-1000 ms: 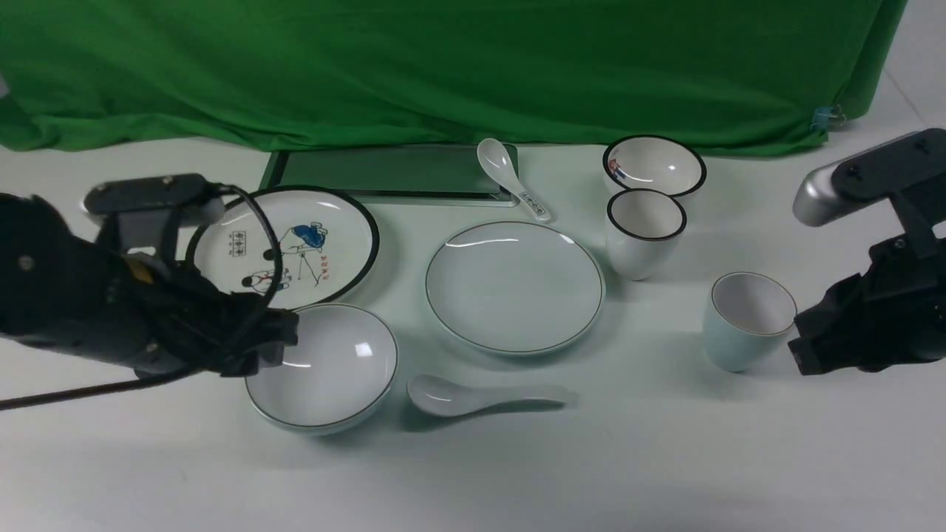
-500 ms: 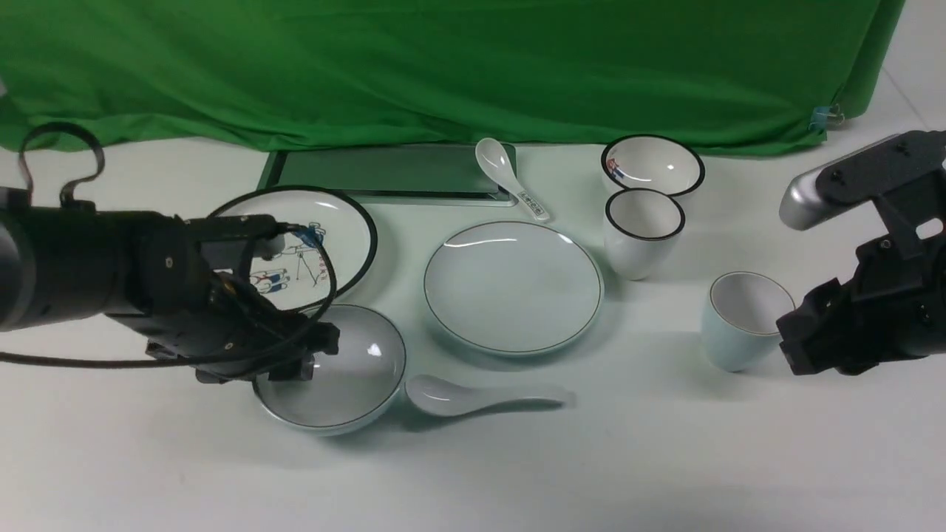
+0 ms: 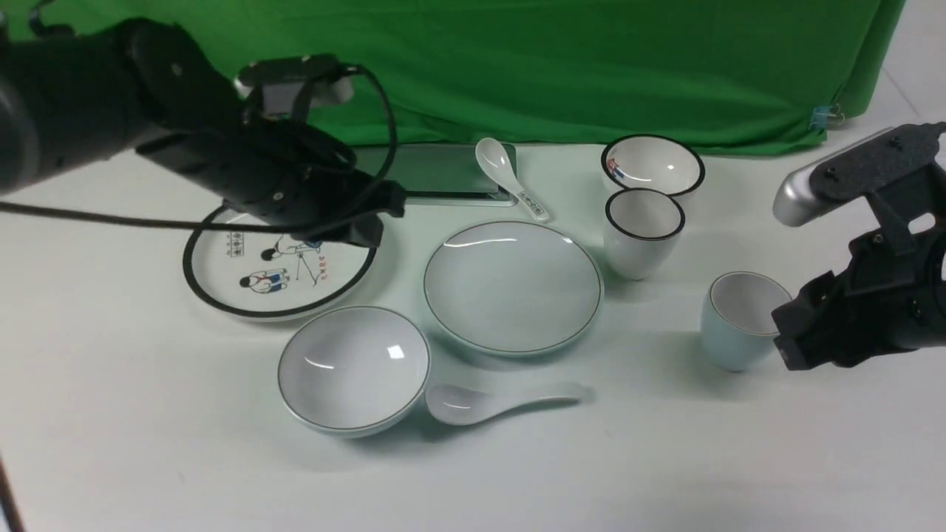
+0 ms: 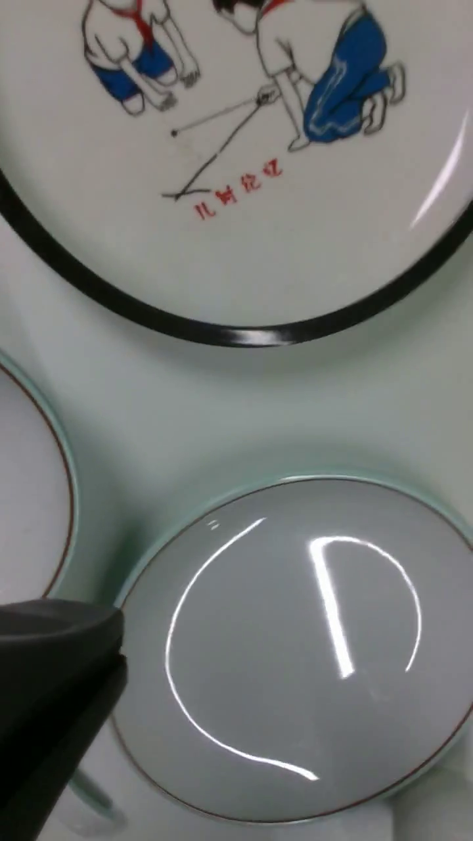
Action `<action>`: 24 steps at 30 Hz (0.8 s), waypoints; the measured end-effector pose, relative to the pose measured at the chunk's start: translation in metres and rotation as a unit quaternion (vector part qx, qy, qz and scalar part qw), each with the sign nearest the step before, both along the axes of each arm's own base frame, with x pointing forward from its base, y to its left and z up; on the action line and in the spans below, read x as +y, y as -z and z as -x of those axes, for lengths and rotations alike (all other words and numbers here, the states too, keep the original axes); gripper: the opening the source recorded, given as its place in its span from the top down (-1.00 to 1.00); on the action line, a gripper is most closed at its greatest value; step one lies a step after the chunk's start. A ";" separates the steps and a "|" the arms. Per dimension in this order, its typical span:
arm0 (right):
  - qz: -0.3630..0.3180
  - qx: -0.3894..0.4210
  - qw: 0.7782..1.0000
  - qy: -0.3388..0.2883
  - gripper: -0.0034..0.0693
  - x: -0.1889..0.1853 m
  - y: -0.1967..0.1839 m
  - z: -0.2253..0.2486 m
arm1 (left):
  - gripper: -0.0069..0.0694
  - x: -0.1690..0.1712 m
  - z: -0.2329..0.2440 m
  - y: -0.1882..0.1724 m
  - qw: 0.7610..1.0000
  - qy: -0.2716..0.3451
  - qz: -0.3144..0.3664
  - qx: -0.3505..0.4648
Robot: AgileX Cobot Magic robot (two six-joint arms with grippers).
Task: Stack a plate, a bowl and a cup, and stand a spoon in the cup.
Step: Use the left arm to grab a blue rice bowl
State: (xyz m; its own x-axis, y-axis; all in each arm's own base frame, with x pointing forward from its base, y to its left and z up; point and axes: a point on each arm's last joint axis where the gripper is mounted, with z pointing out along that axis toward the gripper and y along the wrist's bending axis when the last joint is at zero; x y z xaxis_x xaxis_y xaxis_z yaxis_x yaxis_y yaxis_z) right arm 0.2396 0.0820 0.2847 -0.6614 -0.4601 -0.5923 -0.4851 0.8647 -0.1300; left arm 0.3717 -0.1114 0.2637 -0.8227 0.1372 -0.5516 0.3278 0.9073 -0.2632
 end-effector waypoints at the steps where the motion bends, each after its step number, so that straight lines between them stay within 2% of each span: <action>1: 0.001 0.003 1.000 0.000 0.20 0.000 0.001 0.000 | 0.92 -0.001 0.000 0.005 1.000 0.009 -0.011 0.019; 6: 0.004 0.012 1.000 0.000 0.20 0.001 0.005 -0.002 | 0.87 0.011 0.011 0.014 0.990 0.013 -0.096 0.100; 9: 0.003 0.007 1.000 0.000 0.20 0.001 0.005 -0.003 | 0.68 0.019 0.016 0.021 0.983 0.004 -0.137 0.126; 12: 0.003 0.008 1.000 0.000 0.20 0.001 0.005 -0.003 | 0.36 0.023 0.019 0.034 0.982 -0.010 -0.146 0.121; 13: 0.003 0.008 1.000 0.000 0.20 0.001 0.005 -0.003 | 0.31 0.023 0.019 0.036 0.982 -0.011 -0.147 0.122; 14: 0.002 0.007 1.000 0.000 0.20 0.001 0.005 -0.003 | 0.10 0.024 0.020 0.044 0.983 -0.016 -0.148 0.112; 17: 0.002 0.006 1.000 0.000 0.20 0.001 0.004 -0.003 | -0.14 0.024 0.019 0.056 0.983 -0.020 -0.147 0.106; 21: 0.002 0.006 1.000 0.000 0.20 0.001 0.004 -0.003 | -0.12 0.024 0.015 0.067 0.982 -0.020 -0.154 0.109; 22: 0.002 0.006 1.000 0.000 0.20 0.001 0.004 -0.003 | 0.04 0.024 0.012 0.075 0.980 -0.019 -0.161 0.114; 24: 0.002 0.006 1.000 0.000 0.20 0.001 0.004 -0.003 | 0.23 0.025 0.010 0.083 0.979 -0.019 -0.166 0.118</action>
State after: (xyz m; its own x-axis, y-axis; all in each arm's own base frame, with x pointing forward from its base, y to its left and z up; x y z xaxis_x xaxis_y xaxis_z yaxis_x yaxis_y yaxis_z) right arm 0.2429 0.0831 0.2803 -0.6682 -0.4625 -0.5828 -0.4866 0.8642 -0.1279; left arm 0.3616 -0.0866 0.1810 -0.9298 0.2440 -0.2757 0.2581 0.9660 -0.0157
